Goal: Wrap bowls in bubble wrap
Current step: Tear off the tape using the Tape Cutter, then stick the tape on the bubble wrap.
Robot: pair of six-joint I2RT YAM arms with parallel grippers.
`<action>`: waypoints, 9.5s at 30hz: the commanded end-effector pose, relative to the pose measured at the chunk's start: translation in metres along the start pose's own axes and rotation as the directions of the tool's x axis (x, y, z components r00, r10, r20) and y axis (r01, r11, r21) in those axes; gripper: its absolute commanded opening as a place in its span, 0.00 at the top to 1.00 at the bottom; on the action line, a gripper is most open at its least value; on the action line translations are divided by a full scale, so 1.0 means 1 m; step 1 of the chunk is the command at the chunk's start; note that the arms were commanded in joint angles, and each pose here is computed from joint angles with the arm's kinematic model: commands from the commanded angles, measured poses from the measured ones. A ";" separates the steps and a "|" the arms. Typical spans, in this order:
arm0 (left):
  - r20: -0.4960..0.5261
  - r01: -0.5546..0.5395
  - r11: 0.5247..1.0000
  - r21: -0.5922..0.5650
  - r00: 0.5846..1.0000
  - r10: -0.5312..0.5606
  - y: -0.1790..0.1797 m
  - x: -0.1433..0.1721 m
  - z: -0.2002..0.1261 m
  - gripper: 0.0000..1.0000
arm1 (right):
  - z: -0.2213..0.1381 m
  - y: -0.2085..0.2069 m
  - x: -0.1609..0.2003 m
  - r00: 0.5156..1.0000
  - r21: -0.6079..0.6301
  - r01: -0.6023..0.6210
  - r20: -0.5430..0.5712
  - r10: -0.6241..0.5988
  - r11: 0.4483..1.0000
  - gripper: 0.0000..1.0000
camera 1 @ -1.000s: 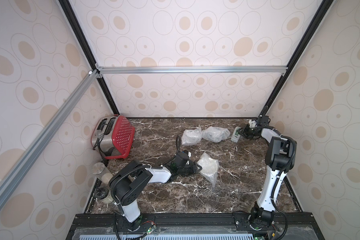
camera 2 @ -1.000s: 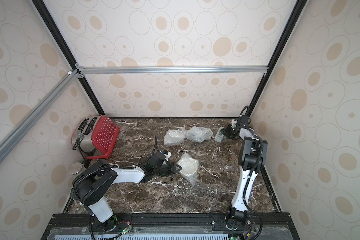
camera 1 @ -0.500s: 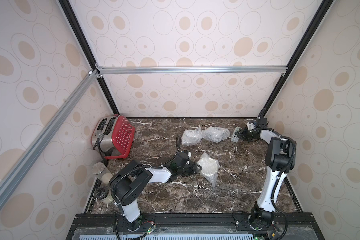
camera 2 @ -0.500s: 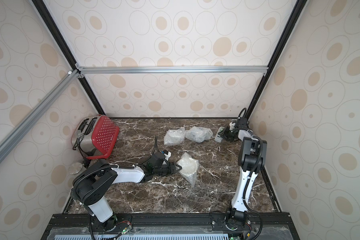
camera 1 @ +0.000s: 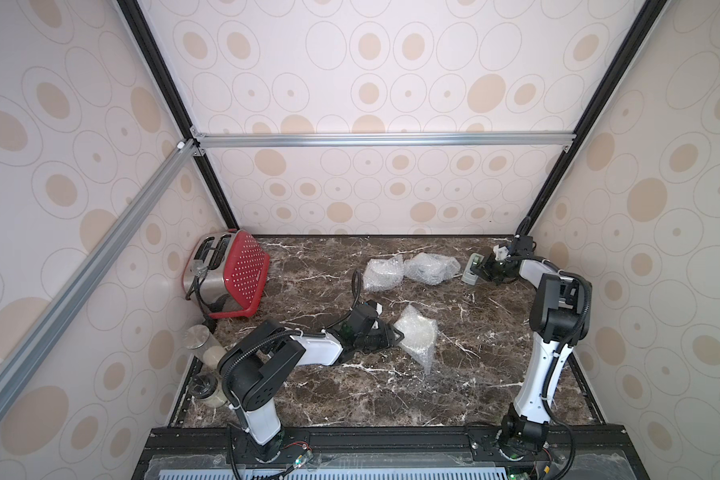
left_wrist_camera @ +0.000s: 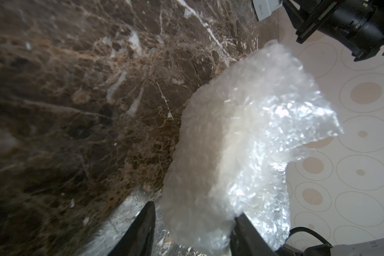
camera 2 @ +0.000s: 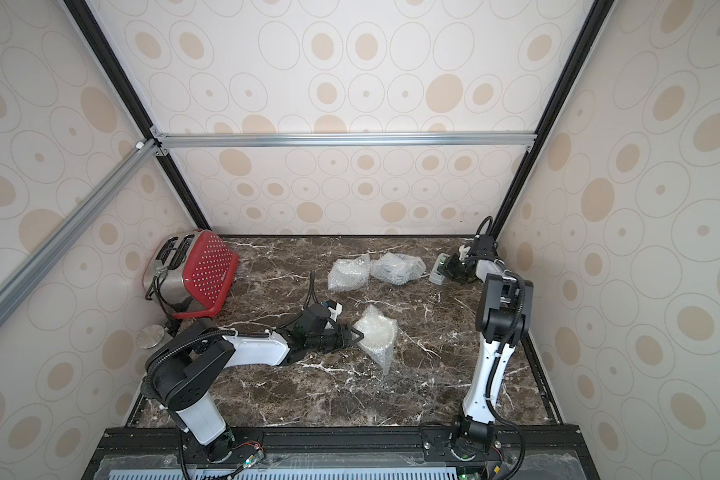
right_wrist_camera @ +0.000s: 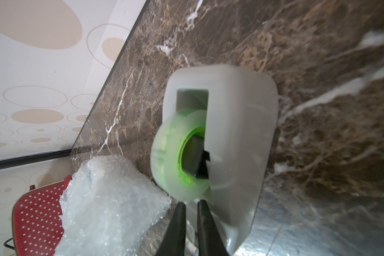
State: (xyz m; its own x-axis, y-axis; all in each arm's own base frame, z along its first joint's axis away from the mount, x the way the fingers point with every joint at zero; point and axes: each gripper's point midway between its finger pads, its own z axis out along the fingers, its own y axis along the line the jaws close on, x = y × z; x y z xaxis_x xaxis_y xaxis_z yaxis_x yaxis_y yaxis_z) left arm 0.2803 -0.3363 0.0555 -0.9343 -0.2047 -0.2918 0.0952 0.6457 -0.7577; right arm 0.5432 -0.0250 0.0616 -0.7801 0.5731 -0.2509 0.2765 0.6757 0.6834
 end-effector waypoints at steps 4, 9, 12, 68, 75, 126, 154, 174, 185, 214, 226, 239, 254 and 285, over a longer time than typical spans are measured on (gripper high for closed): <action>0.011 -0.011 1.000 -0.021 1.000 0.011 0.004 -0.004 -0.001 0.49 | 0.000 0.006 0.005 1.000 -0.016 -0.011 -0.012 0.011 1.000 0.93; 0.011 -0.010 1.000 -0.023 1.000 0.010 0.005 -0.003 -0.002 0.49 | -0.009 0.017 0.004 1.000 -0.041 -0.007 -0.002 0.007 0.999 0.97; 0.012 -0.011 1.000 -0.021 1.000 0.011 0.005 -0.003 -0.003 0.49 | -0.016 0.024 0.003 1.000 -0.051 0.004 0.008 -0.003 0.999 0.97; 0.017 -0.023 1.000 -0.009 1.000 0.023 0.002 -0.004 -0.007 0.49 | -0.043 -0.046 0.080 0.982 -0.080 -0.186 -0.050 0.182 0.979 0.96; 0.019 -0.024 1.000 -0.007 1.000 0.025 0.001 -0.004 -0.007 0.49 | -0.074 -0.003 0.087 0.989 -0.179 -0.145 -0.059 0.136 0.973 0.95; 0.013 -0.017 1.000 0.009 1.000 0.017 0.001 -0.004 0.001 0.49 | -0.049 0.079 0.335 0.932 -0.198 0.136 -0.307 -0.193 0.971 0.93; 0.010 -0.018 1.000 0.013 1.000 0.018 -0.002 -0.005 0.001 0.49 | -0.075 0.075 0.331 0.910 -0.033 0.284 -0.307 -0.280 0.958 0.56; 0.007 -0.021 1.000 0.019 1.000 0.020 -0.002 -0.005 0.002 0.49 | -0.122 0.141 0.299 0.737 -0.146 0.612 -0.248 -0.628 0.777 0.53; 0.007 -0.023 1.000 0.021 1.000 0.023 -0.005 -0.007 0.004 0.49 | -0.098 0.161 0.320 0.592 -0.241 0.684 -0.369 -0.717 0.689 0.60; 0.001 -0.021 0.999 0.024 1.000 0.021 -0.005 -0.006 0.004 0.49 | -0.103 0.118 0.285 0.559 0.097 0.821 -0.336 -0.759 0.562 0.28; -0.007 -0.017 0.999 0.034 1.000 0.017 -0.004 -0.005 0.008 0.49 | -0.082 0.088 0.329 0.583 0.034 0.771 -0.439 -0.683 0.636 0.17; -0.004 -0.012 0.999 0.035 1.000 0.013 -0.005 -0.004 0.005 0.49 | -0.051 0.094 0.286 0.625 0.174 0.777 -0.338 -0.704 0.605 0.20; -0.007 -0.015 0.999 0.034 1.000 0.015 -0.005 -0.003 0.004 0.49 | -0.047 0.096 0.265 0.727 0.136 0.679 -0.261 -0.635 0.722 0.22; -0.015 -0.013 1.000 0.028 1.000 0.014 -0.005 -0.003 0.006 0.49 | -0.035 0.037 0.289 0.787 0.125 0.590 -0.308 -0.534 0.797 0.21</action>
State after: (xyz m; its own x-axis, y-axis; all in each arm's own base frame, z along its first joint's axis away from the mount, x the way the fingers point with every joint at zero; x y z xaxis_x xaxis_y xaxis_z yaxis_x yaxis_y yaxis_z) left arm 0.2784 -0.3429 0.0535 -0.9407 -0.1774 -0.2890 0.1209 0.6206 -0.7747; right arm 0.3135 0.1537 0.0391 -0.9344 -0.0605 -0.3510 -0.1796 0.9311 0.3176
